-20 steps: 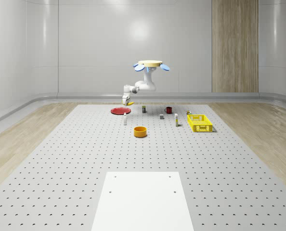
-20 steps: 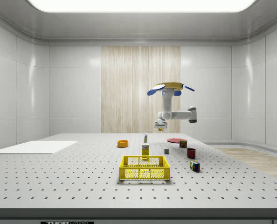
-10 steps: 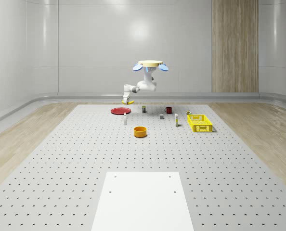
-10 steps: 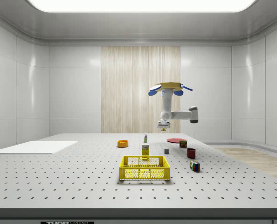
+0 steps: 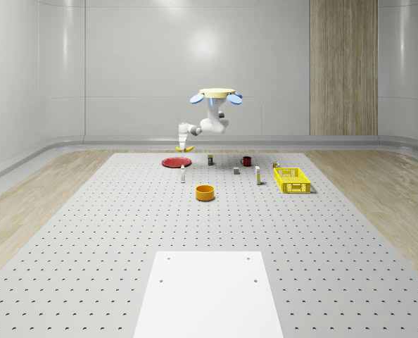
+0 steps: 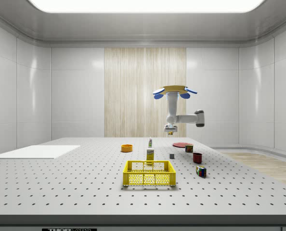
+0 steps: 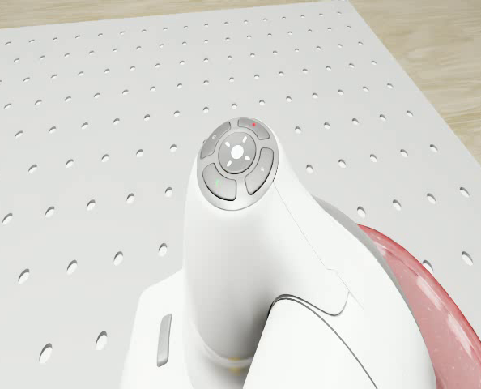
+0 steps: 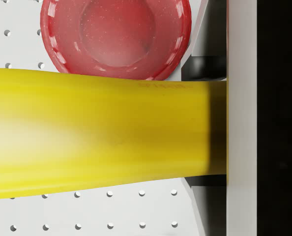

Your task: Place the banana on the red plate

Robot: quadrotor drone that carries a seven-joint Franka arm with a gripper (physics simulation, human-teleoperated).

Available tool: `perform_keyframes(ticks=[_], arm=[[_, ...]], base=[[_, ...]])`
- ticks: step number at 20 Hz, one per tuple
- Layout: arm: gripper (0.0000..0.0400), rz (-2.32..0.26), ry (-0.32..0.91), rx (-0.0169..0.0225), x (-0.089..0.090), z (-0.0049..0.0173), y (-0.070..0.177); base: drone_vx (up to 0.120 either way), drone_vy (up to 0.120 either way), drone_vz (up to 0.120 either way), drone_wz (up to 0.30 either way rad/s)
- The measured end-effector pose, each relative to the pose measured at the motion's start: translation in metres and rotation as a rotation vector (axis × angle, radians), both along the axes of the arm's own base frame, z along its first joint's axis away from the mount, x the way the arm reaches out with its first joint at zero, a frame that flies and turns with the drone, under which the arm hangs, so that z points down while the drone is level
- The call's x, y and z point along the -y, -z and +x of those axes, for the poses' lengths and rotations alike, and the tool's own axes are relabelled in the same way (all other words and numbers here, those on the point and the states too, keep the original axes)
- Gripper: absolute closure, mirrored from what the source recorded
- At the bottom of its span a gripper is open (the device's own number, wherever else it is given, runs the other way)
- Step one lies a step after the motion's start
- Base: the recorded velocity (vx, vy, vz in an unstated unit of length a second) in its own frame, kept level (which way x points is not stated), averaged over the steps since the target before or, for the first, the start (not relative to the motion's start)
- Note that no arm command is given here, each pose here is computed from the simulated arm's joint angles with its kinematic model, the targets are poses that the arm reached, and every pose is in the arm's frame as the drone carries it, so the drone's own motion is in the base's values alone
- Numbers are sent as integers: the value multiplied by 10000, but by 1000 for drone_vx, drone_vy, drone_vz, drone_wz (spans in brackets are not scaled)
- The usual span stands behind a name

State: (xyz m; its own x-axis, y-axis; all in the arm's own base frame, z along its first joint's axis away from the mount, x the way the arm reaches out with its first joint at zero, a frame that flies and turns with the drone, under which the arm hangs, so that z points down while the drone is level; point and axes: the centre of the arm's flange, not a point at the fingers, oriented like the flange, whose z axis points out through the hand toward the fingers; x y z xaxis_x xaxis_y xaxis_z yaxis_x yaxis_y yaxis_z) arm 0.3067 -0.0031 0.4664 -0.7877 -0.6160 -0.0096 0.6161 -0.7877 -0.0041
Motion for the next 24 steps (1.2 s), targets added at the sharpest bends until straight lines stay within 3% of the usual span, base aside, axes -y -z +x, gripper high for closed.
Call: perform_keyframes(ticks=[6,11,15,24], arm=[[200,6,395,5,3,0,0],[200,8,510,7,3,-1,0],[200,9,551,8,3,-1,0],[200,10,583,8,3,-1,0]], base=[[33,107,0,0],[0,-112,0,0],[110,-120,0,0],[22,-120,-116,0]])
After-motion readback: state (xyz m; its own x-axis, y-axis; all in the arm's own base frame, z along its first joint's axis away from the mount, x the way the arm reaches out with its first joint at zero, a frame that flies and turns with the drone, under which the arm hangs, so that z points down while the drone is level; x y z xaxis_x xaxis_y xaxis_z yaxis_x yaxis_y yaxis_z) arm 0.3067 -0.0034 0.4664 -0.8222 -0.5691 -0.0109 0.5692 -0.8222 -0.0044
